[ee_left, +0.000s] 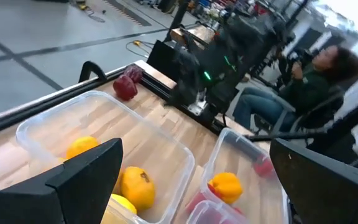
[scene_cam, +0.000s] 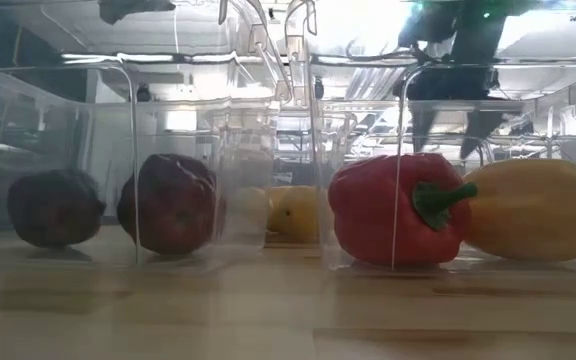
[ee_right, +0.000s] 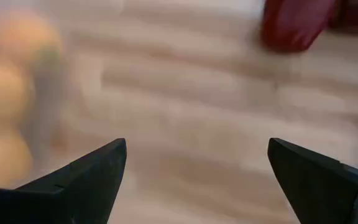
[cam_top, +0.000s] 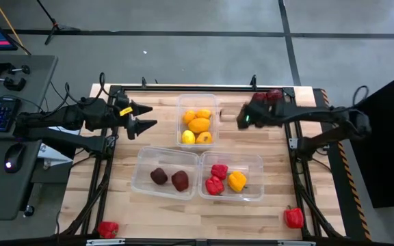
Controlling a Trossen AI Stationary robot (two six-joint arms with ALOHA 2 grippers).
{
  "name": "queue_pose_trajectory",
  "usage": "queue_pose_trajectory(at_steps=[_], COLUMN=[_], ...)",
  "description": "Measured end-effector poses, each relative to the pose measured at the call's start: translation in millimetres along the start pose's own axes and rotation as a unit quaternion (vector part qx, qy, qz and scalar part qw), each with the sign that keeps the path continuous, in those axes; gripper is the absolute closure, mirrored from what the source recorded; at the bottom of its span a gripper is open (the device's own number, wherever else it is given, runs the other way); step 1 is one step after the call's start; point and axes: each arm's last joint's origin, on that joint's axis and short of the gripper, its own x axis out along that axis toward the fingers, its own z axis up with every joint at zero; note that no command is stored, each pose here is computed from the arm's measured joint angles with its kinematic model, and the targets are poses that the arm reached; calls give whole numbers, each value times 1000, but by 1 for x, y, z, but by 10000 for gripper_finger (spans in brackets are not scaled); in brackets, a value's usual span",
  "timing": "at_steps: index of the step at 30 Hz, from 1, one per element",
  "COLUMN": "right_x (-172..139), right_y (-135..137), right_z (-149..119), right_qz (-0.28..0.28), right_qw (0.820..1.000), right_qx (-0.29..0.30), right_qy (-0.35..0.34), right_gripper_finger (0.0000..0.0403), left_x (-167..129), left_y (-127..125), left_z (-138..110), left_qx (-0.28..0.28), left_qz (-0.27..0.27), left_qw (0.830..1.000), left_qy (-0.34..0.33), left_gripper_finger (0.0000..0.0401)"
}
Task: Sort produce into baskets
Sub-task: Put the red apple into the bottom left transparent bin
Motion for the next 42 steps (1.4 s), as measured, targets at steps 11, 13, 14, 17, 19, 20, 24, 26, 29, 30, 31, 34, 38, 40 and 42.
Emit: queue_pose_trajectory(at_steps=[11, 13, 14, 17, 19, 20, 24, 26, 29, 30, 31, 34, 38, 40, 42], right_x=[17, 29, 37, 64, 81, 89, 116, 126, 137, 140, 144, 151, 160, 161, 160], right_y=[-39, -39, -40, -46, -53, -57, -71, -75, -74, -74, -73, -73, -75, -76, -76], right_z=[61, 70, 74, 87, 92, 94, 100, 103, 107, 107, 108, 110, 107, 107, 106], right_qz=[-53, -59, -64, -85, -106, -116, -146, -139, -128, -127, -125, -119, -127, -123, -120], right_qw=[987, 987, 988, 990, 988, 986, 983, 985, 988, 988, 989, 991, 989, 989, 990], right_qx=[140, 134, 125, 105, 110, 116, 110, 98, 83, 75, 73, 59, 57, 57, 43], right_qy=[-60, -62, -57, -34, -15, -4, 28, 39, 37, 35, 32, 32, 49, 56, 60], right_gripper_finger=[25, 25, 25, 25, 25, 25, 25, 25, 25, 25, 25, 25, 27, 37, 59], left_x=[-3, -3, -2, 0, 1, 1, 2, 3, 5, 5, 6, 8, 11, 11, 12], left_y=[0, 0, 0, 0, 0, 0, 0, 1, 3, 4, 5, 5, 5, 6, 6], left_z=[0, 0, -1, -1, -1, -1, -1, -1, -4, -4, -5, -6, -8, -9, -10], left_qx=[18, 10, 8, 5, -3, -9, -15, -14, -9, -11, -11, -18, -16, -12, -1], left_qz=[-17, -15, -14, -11, -8, -5, 8, 18, 48, 56, 64, 77, 84, 88, 94], left_qw=[1000, 1000, 1000, 1000, 1000, 1000, 1000, 1000, 999, 998, 998, 997, 996, 996, 995], left_qy=[5, 8, 10, 11, 10, 9, 4, 2, 2, 2, 4, 4, 10, 15, 18], left_gripper_finger=[7, 7, 7, 7, 7, 7, 7, 7, 7, 7, 7, 7, 7, 7, 7])
